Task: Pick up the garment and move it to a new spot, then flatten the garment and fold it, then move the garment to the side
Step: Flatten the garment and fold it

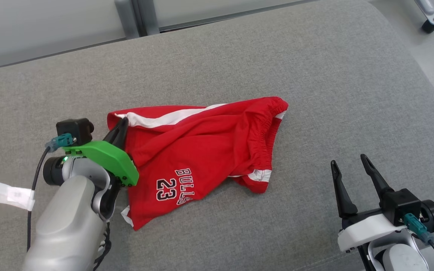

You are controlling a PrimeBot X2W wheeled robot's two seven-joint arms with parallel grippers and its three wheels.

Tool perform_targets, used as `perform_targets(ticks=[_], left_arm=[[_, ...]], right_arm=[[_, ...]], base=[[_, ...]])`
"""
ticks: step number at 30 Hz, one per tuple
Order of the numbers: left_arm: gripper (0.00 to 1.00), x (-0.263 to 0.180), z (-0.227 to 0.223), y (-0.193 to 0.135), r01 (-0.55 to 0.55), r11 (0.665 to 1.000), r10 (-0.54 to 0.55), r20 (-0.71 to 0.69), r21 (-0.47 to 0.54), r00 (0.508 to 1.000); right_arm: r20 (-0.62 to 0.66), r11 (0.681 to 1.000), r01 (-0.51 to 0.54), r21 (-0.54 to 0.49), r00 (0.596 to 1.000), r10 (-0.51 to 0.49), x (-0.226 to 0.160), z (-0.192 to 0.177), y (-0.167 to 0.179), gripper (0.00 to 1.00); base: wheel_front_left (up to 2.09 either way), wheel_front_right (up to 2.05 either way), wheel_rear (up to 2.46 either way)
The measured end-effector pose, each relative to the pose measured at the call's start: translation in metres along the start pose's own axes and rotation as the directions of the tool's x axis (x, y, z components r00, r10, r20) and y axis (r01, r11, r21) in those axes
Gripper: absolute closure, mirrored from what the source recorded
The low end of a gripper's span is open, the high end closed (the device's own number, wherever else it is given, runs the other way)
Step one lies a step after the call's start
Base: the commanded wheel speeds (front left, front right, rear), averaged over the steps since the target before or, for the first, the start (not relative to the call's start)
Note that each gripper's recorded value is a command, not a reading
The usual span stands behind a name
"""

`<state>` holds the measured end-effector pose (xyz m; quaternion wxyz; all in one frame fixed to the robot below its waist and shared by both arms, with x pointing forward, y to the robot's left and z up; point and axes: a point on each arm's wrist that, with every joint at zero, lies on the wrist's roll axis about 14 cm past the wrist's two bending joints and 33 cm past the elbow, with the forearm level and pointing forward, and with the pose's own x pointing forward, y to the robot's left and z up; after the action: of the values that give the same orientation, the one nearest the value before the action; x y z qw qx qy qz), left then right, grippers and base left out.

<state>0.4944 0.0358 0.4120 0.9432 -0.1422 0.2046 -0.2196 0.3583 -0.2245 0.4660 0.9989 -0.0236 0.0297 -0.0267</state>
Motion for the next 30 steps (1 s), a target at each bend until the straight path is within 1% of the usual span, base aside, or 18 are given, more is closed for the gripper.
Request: perform_targets(ticks=[6, 10, 14, 17, 22, 27, 28, 30], left_arm=[[1.00, -0.001, 0.044, -0.035, 0.106, 0.994, -0.109, 0.112, 0.032, 0.988], [1.00, -0.007, 0.088, -0.068, 0.181, 0.981, -0.193, 0.205, 0.074, 0.960], [1.00, -0.011, 0.120, -0.097, 0.220, 0.965, -0.250, 0.241, 0.145, 0.938], [1.00, -0.015, 0.150, -0.125, 0.252, 0.948, -0.302, 0.291, 0.195, 0.908], [1.00, -0.034, 0.191, -0.168, 0.302, 0.914, -0.389, 0.374, 0.270, 0.842], [1.00, -0.063, 0.211, -0.195, 0.335, 0.891, -0.445, 0.440, 0.307, 0.780], [1.00, -0.068, 0.203, -0.194, 0.339, 0.890, -0.447, 0.430, 0.306, 0.784], [1.00, -0.075, 0.173, -0.185, 0.346, 0.896, -0.434, 0.381, 0.279, 0.816]], right_arm=[[0.009, 1.000, 0.003, 0.004, 1.000, -0.003, -0.004, 0.003, -0.001, 0.00], [0.027, 1.000, 0.007, 0.011, 1.000, -0.007, -0.009, 0.008, -0.001, 0.00], [0.044, 1.000, 0.000, 0.015, 0.999, -0.001, -0.011, 0.013, 0.002, 0.00], [0.058, 1.000, 0.010, 0.016, 0.998, -0.010, -0.014, 0.018, -0.001, 0.00], [0.076, 0.999, 0.026, 0.018, 0.997, -0.028, -0.020, 0.023, -0.006, 0.00], [0.077, 0.999, 0.029, 0.020, 0.997, -0.030, -0.026, 0.022, -0.007, 0.00], [0.077, 0.999, 0.027, 0.020, 0.997, -0.029, -0.026, 0.022, -0.006, 0.00], [0.078, 0.999, 0.027, 0.021, 0.997, -0.029, -0.027, 0.022, -0.006, 0.00]], base=[[0.00, 0.00, 0.00], [0.00, 0.00, 0.00], [0.00, 0.00, 0.00], [0.00, 0.00, 0.00], [0.00, 0.00, 0.00], [0.00, 0.00, 0.00], [0.00, 0.00, 0.00], [0.00, 0.00, 0.00]])
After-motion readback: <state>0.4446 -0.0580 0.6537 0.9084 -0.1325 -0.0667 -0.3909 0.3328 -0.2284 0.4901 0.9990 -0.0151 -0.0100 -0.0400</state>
